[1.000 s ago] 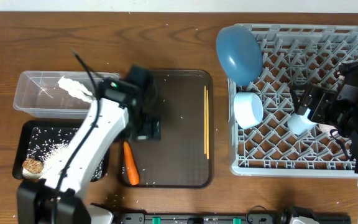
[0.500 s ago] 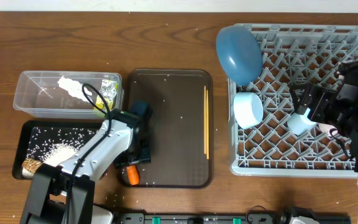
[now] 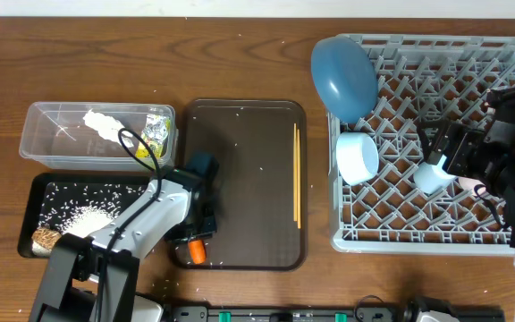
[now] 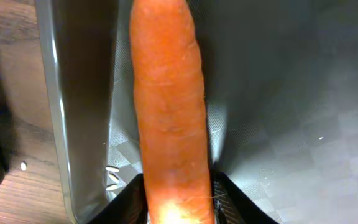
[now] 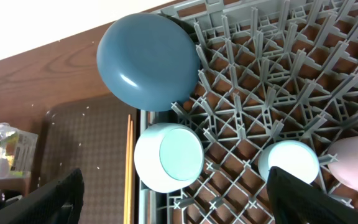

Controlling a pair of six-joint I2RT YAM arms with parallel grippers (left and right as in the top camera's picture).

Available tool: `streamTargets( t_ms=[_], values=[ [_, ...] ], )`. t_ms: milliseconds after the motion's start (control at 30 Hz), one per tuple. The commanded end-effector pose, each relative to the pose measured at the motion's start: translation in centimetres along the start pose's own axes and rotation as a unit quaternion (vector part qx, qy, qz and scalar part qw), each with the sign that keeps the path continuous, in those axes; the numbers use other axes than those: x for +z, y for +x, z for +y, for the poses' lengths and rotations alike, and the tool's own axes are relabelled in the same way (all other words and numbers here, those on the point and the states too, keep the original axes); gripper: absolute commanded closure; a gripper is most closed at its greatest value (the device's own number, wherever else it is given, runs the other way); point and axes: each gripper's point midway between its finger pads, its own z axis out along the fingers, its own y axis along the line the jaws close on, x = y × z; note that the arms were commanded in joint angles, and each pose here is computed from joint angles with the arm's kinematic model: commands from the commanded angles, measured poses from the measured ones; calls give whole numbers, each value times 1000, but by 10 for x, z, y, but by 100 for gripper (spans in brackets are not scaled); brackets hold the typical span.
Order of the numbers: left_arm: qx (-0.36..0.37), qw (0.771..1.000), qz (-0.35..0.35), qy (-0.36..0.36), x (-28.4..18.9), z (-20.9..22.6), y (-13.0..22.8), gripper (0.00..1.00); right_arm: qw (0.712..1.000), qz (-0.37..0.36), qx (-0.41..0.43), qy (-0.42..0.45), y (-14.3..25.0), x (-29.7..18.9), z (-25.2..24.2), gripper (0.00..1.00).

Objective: Sort waste into correct bins and load items into the dishwasher rack
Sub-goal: 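Grasp the orange carrot on the brown tray with the left gripper, then drop the carrot onto the black tray with the left gripper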

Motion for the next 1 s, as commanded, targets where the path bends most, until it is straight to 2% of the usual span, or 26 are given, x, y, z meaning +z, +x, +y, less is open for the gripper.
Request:
streamTargets(
  t_ms=[0, 167, 267, 367, 533, 633, 767, 967],
  values=[
    [-3, 1000, 5, 3, -2, -1, 2, 66, 1000, -6, -6, -4, -4, -3, 2, 13],
    [-7, 1000, -15, 16, -23, -7, -7, 69, 1000, -10, -7, -5, -6, -3, 2, 13],
    [-16, 998, -41, 34, -41, -10, -13, 76, 1000, -10, -7, -5, -6, -3, 2, 13],
    [-48, 994, -75, 59, -62, -6, -20, 80, 1000, -10, -7, -5, -6, -3, 2, 13],
    [-122, 980, -126, 95, -91, 20, -29, 81, 1000, -10, -7, -5, -6, -3, 2, 13],
    [-206, 960, -157, 110, -106, 53, -37, 81, 1000, -10, -7, -5, -6, -3, 2, 13],
    [-324, 922, -187, 104, -113, 106, -49, 81, 1000, -10, -7, -5, -6, -3, 2, 13],
    [-451, 871, -176, 90, -87, 164, -55, 81, 1000, -10, 1, -5, -6, -3, 2, 13]
  ],
)
